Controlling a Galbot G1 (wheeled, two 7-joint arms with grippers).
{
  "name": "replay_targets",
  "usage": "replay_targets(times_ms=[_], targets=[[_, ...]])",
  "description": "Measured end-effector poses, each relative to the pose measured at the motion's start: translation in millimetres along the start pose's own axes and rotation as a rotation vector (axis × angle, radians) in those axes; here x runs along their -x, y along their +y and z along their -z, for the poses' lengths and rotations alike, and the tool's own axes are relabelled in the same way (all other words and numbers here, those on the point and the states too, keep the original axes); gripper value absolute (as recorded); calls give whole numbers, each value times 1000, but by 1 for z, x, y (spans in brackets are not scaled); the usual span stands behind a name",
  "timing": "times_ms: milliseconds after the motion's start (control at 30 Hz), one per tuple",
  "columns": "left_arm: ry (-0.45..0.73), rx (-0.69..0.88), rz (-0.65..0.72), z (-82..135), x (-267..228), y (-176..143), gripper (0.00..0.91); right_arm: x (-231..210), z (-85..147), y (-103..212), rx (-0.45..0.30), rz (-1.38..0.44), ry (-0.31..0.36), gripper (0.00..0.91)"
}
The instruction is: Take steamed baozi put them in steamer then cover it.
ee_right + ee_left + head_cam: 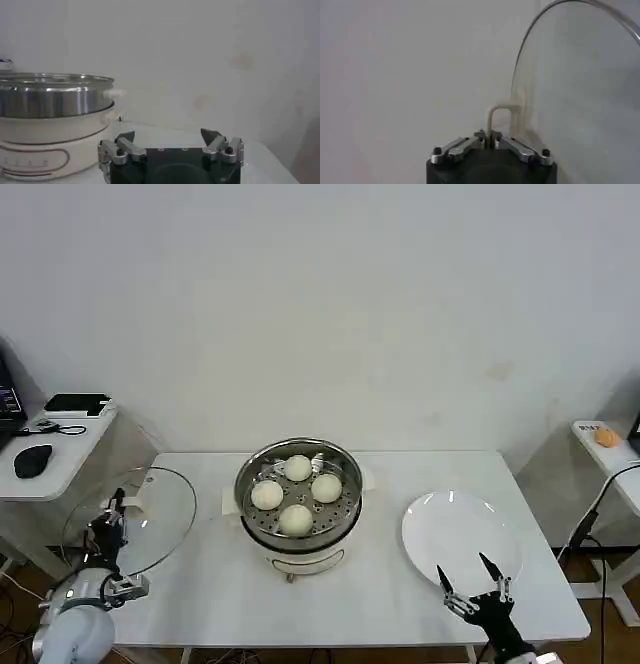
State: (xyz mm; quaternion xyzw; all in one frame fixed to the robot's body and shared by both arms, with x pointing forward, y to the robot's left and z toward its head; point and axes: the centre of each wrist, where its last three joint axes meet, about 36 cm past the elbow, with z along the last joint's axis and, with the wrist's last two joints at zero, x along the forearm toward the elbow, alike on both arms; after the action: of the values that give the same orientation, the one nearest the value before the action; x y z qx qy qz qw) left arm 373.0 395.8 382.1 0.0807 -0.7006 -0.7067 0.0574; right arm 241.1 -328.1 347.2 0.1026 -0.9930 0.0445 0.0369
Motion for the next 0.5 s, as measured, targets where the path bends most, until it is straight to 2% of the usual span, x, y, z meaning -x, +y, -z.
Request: replay_targets(times_ms=[200,500], targets=[[-15,-14,37,12,-3,29,0,2,-4,1,-2,4,8,907],[-105,-37,53,57,-4,56,0,4,-6,8,-2,11,20,907]])
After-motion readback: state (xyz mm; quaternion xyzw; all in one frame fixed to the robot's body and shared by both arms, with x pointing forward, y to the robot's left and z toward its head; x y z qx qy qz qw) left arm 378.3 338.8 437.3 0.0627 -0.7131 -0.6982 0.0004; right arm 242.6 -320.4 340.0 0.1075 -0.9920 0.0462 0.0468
